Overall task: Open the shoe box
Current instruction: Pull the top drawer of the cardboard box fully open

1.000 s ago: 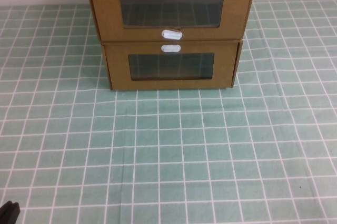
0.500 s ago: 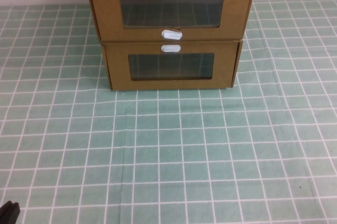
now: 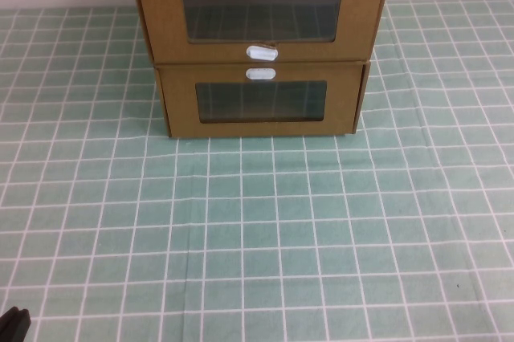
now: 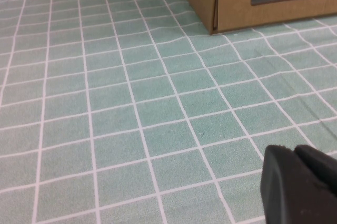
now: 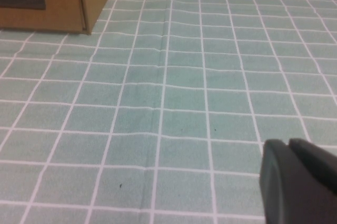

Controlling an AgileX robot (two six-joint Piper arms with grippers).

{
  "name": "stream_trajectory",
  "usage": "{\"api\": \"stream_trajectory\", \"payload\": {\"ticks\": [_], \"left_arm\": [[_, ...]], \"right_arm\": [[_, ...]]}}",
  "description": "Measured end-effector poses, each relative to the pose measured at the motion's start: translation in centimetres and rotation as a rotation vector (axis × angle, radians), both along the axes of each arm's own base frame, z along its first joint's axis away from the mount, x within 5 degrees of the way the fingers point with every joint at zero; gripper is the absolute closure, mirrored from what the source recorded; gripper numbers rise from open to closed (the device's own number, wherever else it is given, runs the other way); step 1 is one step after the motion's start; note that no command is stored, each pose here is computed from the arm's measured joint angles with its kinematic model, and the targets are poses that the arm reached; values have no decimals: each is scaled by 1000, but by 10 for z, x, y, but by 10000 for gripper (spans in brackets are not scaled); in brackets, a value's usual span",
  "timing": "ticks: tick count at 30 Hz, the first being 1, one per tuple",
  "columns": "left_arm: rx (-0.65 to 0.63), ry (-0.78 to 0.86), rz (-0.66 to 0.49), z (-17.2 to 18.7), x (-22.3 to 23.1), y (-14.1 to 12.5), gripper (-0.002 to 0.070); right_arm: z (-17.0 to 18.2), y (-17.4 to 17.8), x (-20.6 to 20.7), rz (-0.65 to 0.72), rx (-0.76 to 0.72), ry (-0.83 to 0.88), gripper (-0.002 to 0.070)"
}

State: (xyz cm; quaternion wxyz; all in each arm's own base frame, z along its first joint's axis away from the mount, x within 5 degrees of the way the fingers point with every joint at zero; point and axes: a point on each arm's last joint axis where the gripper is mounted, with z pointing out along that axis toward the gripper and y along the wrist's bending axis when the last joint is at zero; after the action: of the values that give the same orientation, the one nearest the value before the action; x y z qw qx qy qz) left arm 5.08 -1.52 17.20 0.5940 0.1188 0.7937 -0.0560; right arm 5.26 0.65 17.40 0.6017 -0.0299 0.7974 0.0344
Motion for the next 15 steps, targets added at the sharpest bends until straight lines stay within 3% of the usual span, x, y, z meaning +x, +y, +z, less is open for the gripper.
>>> {"api": "stream_trajectory", "payload": {"ticks": [15], "left_arm": [[0, 0, 0, 0, 0, 0, 680]], "right_arm": [[0, 0, 0, 0, -5, -1, 689]]}}
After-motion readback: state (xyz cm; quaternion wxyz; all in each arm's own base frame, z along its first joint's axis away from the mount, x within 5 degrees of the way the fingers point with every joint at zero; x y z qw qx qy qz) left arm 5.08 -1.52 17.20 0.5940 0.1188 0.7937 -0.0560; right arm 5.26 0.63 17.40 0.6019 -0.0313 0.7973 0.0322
